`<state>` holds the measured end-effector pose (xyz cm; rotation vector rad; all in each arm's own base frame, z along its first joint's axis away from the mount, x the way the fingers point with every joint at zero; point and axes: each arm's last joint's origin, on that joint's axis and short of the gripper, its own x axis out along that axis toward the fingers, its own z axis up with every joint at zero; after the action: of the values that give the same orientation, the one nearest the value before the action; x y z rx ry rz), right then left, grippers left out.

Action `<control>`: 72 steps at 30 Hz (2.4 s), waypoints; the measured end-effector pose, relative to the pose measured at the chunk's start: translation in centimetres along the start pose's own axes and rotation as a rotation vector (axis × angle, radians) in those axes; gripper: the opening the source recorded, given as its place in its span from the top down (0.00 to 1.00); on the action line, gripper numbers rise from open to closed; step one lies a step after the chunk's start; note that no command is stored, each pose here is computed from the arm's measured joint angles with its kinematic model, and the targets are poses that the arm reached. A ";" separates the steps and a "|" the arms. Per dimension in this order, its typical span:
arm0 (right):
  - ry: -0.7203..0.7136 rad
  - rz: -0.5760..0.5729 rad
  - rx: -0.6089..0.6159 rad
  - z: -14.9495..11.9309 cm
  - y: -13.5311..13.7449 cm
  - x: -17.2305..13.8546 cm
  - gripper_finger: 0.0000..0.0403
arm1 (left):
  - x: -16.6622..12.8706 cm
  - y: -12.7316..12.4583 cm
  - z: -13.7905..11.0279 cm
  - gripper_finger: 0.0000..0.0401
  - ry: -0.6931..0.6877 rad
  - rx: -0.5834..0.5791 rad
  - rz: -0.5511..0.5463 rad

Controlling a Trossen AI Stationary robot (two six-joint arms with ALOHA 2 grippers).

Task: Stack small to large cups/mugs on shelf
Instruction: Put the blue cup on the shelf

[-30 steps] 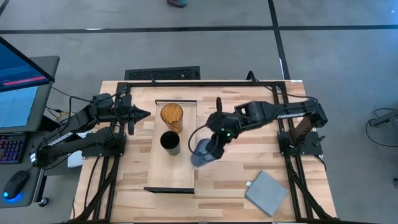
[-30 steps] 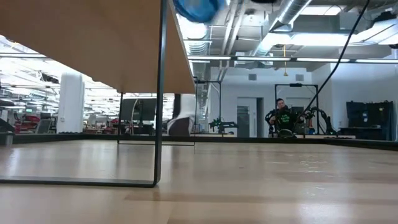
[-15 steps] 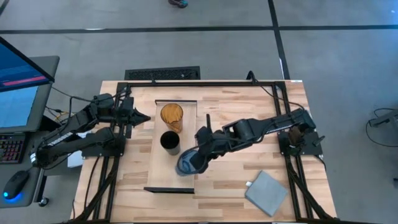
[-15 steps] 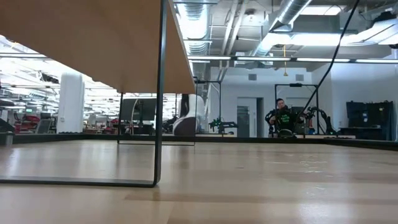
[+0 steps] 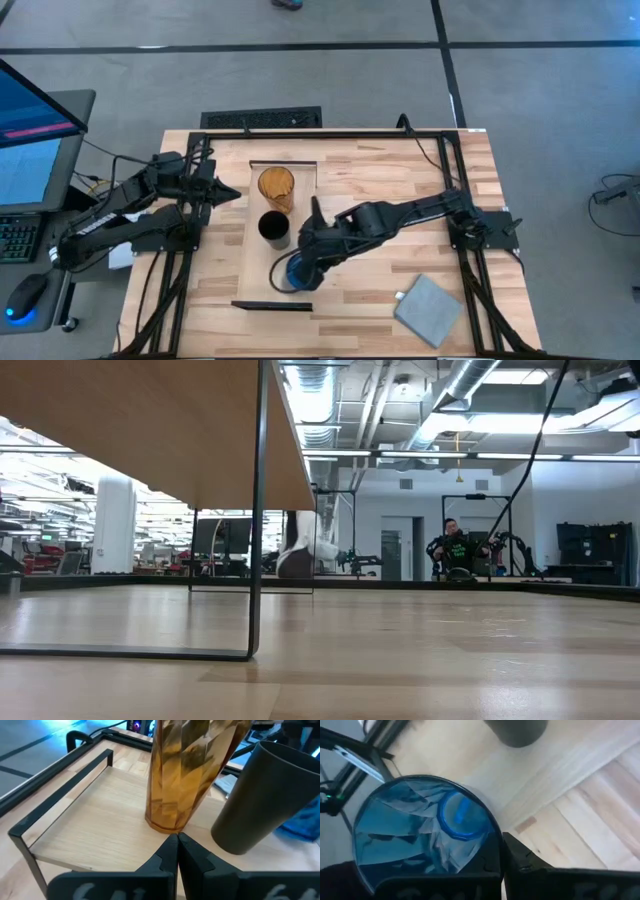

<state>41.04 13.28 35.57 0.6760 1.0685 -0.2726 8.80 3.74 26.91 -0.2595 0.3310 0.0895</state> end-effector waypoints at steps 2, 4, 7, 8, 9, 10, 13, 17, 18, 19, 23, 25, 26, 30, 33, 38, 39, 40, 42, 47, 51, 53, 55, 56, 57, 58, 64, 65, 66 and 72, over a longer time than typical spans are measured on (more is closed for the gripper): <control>0.008 -0.004 -0.006 -0.2 0.1 0.1 0.98 | 0.0 0.0 0.0 1.00 0.001 0.000 -0.003; -0.003 0.005 -0.003 0.0 0.2 0.4 0.98 | 0.0 0.0 0.0 1.00 0.001 0.000 -0.004; 0.004 -0.004 -0.016 -0.1 0.2 0.3 0.98 | 0.0 0.0 0.0 1.00 -0.001 0.006 -0.009; -0.005 0.009 -0.021 0.0 0.3 0.3 0.98 | 0.0 0.0 0.0 1.00 -0.001 0.006 -0.009; -0.013 0.019 -0.022 0.1 0.4 0.4 0.97 | 0.0 0.0 0.0 1.00 -0.001 0.007 -0.009; -0.009 0.016 -0.020 0.1 0.4 0.5 0.97 | 0.0 0.0 0.0 1.00 0.000 0.010 -0.010; 0.001 0.018 -0.019 0.1 0.2 0.3 0.94 | 0.0 0.0 0.0 1.00 -0.002 0.010 -0.010; 0.005 0.017 -0.013 0.4 0.0 0.4 0.94 | 0.0 0.0 0.0 1.00 -0.003 0.011 -0.010; 0.006 0.017 -0.011 0.5 0.0 0.4 0.94 | 0.0 0.0 0.0 1.00 -0.003 0.011 -0.010; 0.012 0.023 -0.011 0.4 0.0 0.4 0.95 | 0.0 0.0 0.0 1.00 -0.003 0.011 -0.010; 0.053 0.051 -0.011 0.6 -0.1 0.4 0.95 | 0.0 0.0 0.0 1.00 -0.003 0.011 -0.010; 0.059 0.054 -0.009 0.7 -0.2 0.4 0.93 | 0.0 0.0 0.0 1.00 -0.003 0.011 -0.009; 0.057 0.054 -0.009 0.7 -0.2 0.4 0.92 | 0.0 0.0 0.0 1.00 -0.003 0.011 -0.009; 0.055 0.053 -0.007 0.8 -0.3 0.4 0.91 | 0.0 0.0 0.0 1.00 -0.003 0.011 -0.009; 0.053 0.054 -0.024 0.8 -0.3 0.4 0.91 | 0.0 0.0 0.0 1.00 -0.003 0.011 -0.009; 0.040 0.066 -0.030 1.1 -0.2 0.4 0.90 | 0.0 0.0 0.0 1.00 -0.003 0.011 -0.009; 0.039 0.067 -0.029 1.1 -0.3 0.4 0.89 | 0.0 0.0 0.0 1.00 -0.003 0.011 -0.009; 0.039 0.067 -0.030 1.1 -0.3 0.4 0.89 | 0.0 0.0 0.0 1.00 -0.003 0.011 -0.009; 0.038 0.068 -0.035 1.1 -0.3 0.4 0.87 | 0.0 0.0 0.0 1.00 -0.003 0.011 -0.009; 0.038 0.073 -0.047 1.1 -0.2 0.4 0.83 | 0.0 0.0 0.0 1.00 -0.003 0.011 -0.009; 0.040 0.075 -0.047 1.1 -0.2 0.4 0.77 | 0.0 0.0 0.0 1.00 -0.003 0.011 -0.009; 0.038 0.078 -0.047 1.2 -0.2 0.4 0.74 | 0.0 0.0 0.0 1.00 -0.003 0.011 -0.009; 0.030 0.087 -0.054 1.2 -0.1 0.4 0.71 | 0.0 0.0 0.0 1.00 -0.003 0.011 -0.009; 0.026 0.092 -0.053 1.3 -0.1 0.3 0.70 | 0.0 0.0 0.0 1.00 -0.003 0.011 -0.009; 0.021 0.099 -0.053 1.4 -0.1 0.3 0.69 | 0.0 0.0 0.0 1.00 -0.003 0.011 -0.009; 0.013 0.105 -0.051 1.5 -0.1 0.3 0.67 | 0.0 0.0 0.0 1.00 -0.003 0.011 -0.009; -0.030 0.148 -0.093 2.2 0.1 0.3 0.63 | 0.0 0.0 0.0 1.00 -0.003 0.011 -0.008; -0.039 0.155 -0.092 2.4 0.1 0.3 0.63 | 0.0 0.0 0.0 1.00 -0.003 0.011 -0.008; -0.048 0.164 -0.090 2.6 0.1 0.2 0.63 | 0.0 0.0 0.0 1.00 -0.003 0.011 -0.008; -0.065 0.170 -0.102 3.2 -0.2 0.2 0.64 | 0.0 0.0 0.0 1.00 -0.002 0.011 -0.009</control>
<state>43.37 11.13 36.29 0.6579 0.9501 -0.0922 8.83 3.71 26.94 -0.2500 0.3280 0.0792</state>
